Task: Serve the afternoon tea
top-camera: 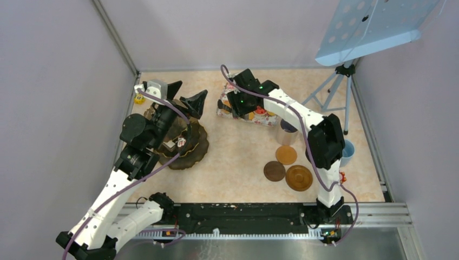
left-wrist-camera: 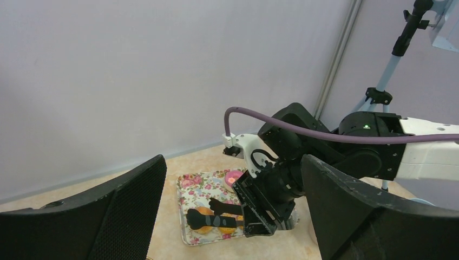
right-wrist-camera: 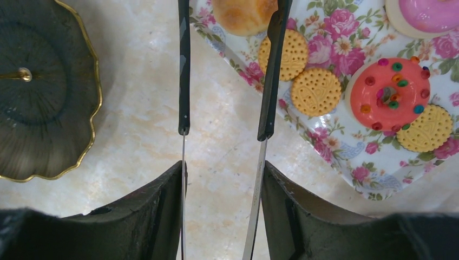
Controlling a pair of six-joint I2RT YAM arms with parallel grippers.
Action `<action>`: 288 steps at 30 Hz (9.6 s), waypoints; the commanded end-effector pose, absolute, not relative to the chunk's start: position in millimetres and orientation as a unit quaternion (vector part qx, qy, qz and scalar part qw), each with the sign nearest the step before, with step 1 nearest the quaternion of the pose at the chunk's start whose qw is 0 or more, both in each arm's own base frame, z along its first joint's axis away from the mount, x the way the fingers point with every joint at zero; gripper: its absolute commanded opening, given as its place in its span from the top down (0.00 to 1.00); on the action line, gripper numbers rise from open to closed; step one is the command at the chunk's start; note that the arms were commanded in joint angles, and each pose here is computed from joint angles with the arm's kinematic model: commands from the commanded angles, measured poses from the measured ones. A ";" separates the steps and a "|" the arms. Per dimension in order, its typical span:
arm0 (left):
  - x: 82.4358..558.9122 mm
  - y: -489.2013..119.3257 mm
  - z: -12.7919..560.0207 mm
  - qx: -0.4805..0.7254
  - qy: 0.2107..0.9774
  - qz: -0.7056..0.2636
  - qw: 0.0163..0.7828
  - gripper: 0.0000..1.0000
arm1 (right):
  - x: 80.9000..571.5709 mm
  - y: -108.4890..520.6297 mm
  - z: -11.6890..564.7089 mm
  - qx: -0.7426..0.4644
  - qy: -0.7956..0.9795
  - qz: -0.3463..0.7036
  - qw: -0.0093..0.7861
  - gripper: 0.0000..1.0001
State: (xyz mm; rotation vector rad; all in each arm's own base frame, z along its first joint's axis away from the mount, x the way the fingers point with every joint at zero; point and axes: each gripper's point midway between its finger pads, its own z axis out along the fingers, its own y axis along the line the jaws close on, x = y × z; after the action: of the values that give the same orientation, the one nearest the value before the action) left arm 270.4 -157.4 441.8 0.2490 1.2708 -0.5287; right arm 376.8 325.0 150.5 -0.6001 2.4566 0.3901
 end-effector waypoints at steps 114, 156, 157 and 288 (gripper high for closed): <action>274.8 -164.6 442.5 0.115 0.579 -0.254 0.766 0.01 | 296.4 407.9 89.2 -0.234 0.784 0.322 0.476 0.46; 274.6 -167.8 441.3 0.118 0.580 -0.258 0.763 0.01 | 340.8 347.1 16.2 -0.171 0.807 0.058 0.563 0.44; 274.3 -168.3 441.4 0.119 0.580 -0.259 0.763 0.01 | 339.8 347.0 19.3 -0.170 0.805 0.063 0.564 0.46; 279.4 -163.7 438.2 0.116 0.587 -0.236 0.766 0.01 | 187.5 406.9 165.3 -0.358 0.786 0.362 0.349 0.78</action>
State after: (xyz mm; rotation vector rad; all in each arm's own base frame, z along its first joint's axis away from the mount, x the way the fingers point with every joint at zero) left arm 281.9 -167.1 427.7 0.2595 1.3170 -0.5198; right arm 187.5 366.8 126.9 -0.9226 2.1777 0.8211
